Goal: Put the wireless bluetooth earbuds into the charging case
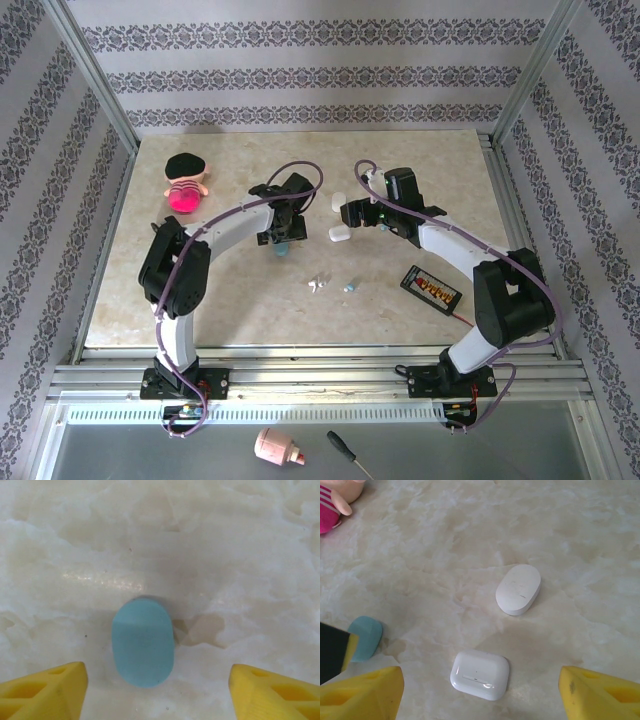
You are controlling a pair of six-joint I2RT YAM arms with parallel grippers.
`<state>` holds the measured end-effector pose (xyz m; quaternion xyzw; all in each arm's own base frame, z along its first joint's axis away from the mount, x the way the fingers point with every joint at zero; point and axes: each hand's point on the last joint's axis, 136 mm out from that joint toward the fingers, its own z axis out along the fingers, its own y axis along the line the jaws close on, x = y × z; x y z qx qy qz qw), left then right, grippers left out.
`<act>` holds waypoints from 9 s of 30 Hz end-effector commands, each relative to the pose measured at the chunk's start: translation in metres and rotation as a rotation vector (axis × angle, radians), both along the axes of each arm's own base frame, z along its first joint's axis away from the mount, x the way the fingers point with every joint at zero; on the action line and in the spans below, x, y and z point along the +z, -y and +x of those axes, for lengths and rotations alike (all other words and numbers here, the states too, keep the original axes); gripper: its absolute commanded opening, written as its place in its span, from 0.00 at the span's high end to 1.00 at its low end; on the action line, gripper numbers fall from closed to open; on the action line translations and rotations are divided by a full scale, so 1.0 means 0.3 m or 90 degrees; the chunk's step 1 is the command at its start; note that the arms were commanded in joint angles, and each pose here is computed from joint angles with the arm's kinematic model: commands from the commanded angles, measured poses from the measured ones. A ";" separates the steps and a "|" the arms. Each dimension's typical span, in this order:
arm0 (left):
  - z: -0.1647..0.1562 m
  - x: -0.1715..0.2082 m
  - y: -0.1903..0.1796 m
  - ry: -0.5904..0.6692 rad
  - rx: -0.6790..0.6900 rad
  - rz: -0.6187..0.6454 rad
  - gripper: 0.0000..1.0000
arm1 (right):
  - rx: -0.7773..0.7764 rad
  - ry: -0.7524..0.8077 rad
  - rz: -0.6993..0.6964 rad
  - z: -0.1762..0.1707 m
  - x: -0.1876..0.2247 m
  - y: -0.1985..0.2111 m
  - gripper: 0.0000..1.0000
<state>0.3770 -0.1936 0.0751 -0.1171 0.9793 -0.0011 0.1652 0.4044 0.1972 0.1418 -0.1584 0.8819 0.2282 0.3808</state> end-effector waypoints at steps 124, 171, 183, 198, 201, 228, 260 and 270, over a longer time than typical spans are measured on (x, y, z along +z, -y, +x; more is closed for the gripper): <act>-0.275 0.860 0.419 0.985 -0.694 -0.342 0.17 | 0.236 -0.380 0.780 -0.421 0.626 -0.145 0.87; -0.322 0.784 0.345 0.809 -0.723 -0.480 0.68 | 0.166 -0.031 0.405 -0.398 0.573 -0.024 0.20; -0.383 0.792 0.343 0.762 -0.793 -0.500 0.66 | 0.369 0.206 0.167 -0.555 0.621 -0.174 0.17; -0.409 0.832 0.348 0.771 -0.806 -0.541 0.66 | 0.355 0.156 0.138 -0.490 0.573 -0.215 0.19; -0.424 0.831 0.350 0.769 -0.819 -0.552 0.67 | 0.323 0.157 0.122 -0.460 0.570 -0.202 0.19; -0.438 0.799 0.346 0.751 -0.830 -0.549 0.71 | 0.434 0.214 0.175 -0.564 0.658 -0.215 0.17; -0.446 0.856 0.356 0.720 -0.818 -0.616 0.73 | 0.391 0.156 0.121 -0.492 0.530 -0.200 0.35; -0.424 0.829 0.351 0.713 -0.804 -0.598 0.73 | 0.469 0.177 0.174 -0.578 0.573 -0.226 0.27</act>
